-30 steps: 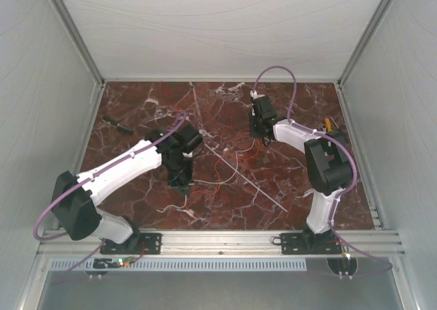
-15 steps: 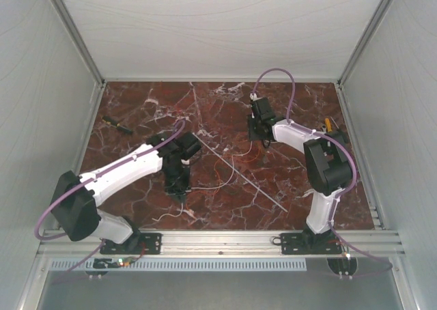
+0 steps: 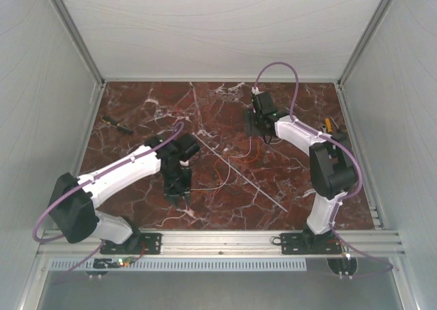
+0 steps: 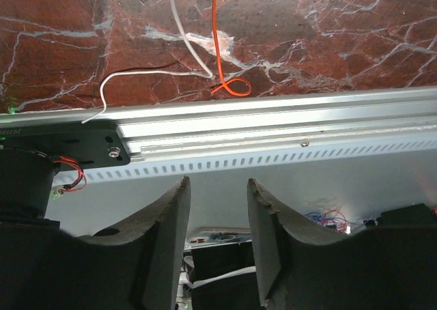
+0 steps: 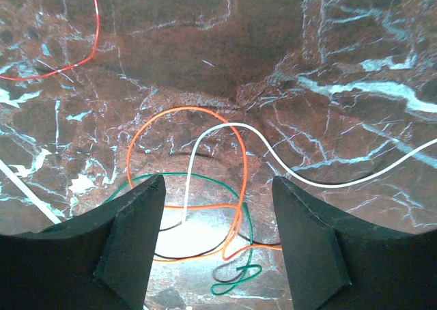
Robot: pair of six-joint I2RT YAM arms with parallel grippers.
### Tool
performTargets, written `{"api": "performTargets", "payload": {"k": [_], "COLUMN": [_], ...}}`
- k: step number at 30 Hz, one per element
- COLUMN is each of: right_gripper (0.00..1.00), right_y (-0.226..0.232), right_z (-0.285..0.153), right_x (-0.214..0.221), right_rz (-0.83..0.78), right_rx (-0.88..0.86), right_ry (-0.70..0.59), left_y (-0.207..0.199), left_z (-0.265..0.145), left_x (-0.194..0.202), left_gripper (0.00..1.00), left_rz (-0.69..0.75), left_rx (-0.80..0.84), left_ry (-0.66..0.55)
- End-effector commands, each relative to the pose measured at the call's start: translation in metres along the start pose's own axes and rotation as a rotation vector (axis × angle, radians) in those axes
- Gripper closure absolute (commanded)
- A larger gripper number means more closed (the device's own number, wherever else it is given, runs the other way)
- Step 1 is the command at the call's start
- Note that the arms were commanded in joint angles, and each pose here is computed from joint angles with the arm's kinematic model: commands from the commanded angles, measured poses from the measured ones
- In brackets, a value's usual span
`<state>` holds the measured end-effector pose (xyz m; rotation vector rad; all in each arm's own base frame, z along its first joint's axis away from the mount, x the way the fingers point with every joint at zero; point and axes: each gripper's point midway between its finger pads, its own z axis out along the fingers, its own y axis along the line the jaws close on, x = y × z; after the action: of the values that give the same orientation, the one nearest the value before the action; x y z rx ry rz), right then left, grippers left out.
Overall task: Zip-tie the wires
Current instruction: Straighten the cable at the center of the board.
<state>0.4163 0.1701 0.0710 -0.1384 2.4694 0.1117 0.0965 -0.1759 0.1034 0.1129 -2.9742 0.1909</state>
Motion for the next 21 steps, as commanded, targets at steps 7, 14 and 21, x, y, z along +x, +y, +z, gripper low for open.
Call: {"api": "performTargets", "payload": {"k": [7,14,21], "right_gripper": [0.23,0.19,0.19], "right_y": [-0.002,-0.007,-0.009], "right_z": [-0.044,-0.076,-0.137], "right_x": [-0.037,-0.061,-0.102], "right_rz": [0.011,0.019,0.024], "right_rx": [0.016,0.029,0.003], "right_ry": [-0.102,-0.184,-0.34], "left_y": [-0.001,0.0,0.006], "left_z": [-0.024,-0.064,-0.147], "left_x": [0.002,-0.022,-0.079], "left_gripper": [0.08,0.0,0.0], "left_rz": [0.007,0.006,-0.04], "left_rx": [0.019,-0.013,-0.006], "left_ry": [-0.03,-0.207,-0.613]}}
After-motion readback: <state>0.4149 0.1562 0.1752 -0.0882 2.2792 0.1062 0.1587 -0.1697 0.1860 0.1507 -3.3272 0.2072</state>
